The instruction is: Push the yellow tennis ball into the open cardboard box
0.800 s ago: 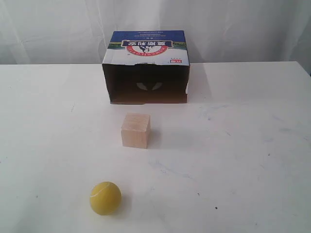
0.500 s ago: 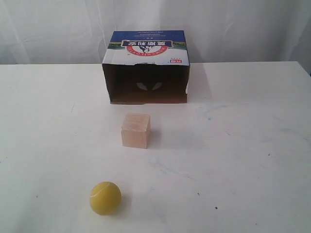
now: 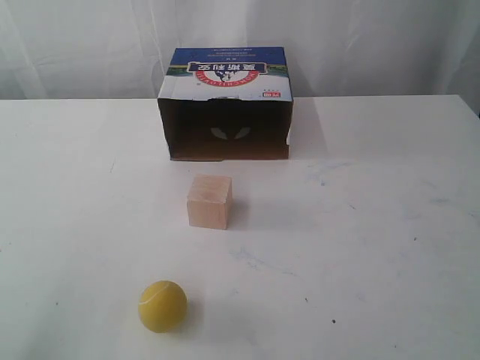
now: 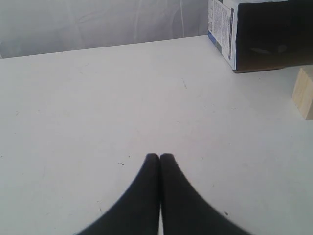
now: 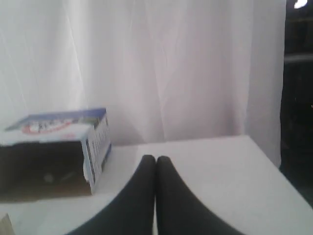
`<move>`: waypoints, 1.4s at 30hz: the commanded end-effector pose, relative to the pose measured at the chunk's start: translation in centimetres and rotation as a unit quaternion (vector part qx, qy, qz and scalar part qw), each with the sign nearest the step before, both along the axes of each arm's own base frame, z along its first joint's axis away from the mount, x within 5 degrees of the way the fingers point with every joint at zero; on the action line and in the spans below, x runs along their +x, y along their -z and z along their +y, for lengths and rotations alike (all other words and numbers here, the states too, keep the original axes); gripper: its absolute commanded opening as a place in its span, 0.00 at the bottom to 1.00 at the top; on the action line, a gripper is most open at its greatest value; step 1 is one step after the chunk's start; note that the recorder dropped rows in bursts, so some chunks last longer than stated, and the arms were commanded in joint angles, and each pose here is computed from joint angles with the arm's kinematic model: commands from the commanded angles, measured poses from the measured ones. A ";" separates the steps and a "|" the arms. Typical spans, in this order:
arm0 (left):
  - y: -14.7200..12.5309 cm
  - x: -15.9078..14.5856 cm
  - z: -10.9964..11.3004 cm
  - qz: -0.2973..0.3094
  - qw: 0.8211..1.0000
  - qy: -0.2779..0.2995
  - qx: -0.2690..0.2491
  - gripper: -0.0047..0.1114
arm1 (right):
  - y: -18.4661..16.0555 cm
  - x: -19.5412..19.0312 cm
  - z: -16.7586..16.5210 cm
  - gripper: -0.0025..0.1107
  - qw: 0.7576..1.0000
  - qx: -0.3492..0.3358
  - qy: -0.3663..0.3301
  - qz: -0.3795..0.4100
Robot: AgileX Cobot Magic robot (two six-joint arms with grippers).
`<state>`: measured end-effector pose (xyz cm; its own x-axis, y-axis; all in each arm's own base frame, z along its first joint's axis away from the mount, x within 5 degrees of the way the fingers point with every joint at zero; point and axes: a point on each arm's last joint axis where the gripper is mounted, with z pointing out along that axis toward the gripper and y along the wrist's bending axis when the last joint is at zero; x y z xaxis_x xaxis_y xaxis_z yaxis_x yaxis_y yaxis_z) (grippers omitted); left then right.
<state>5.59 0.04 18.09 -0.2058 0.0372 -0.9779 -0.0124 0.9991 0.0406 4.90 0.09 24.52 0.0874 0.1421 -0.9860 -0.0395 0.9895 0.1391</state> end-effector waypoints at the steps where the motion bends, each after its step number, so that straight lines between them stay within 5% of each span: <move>1: 0.1 0.0 -0.1 0.000 1.000 0.005 -0.003 0.04 | -3.6 -1.2 -0.1 0.02 0.999 0.019 -0.002 -0.030; 8: 0.1 0.0 -0.1 0.000 1.000 0.005 -0.003 0.04 | -8.3 -1.3 1.2 0.02 0.981 0.103 -0.065 0.154; 17: 0.1 0.0 -0.1 0.000 1.000 0.005 -0.003 0.04 | -12.1 4.5 4.1 0.02 0.921 0.067 -0.207 0.322; 24: 0.1 0.0 -0.1 -0.001 1.000 0.005 -0.003 0.04 | -11.7 7.9 6.8 0.02 0.876 -0.013 -0.306 0.372; 31: 0.1 0.0 -0.1 -0.001 1.000 0.005 -0.003 0.04 | -10.3 9.6 12.2 0.02 0.856 -0.117 -0.372 0.340; 42: 0.1 0.0 -0.1 -0.001 1.000 0.005 -0.003 0.04 | -6.7 12.8 24.8 0.02 0.748 -0.301 -0.432 0.403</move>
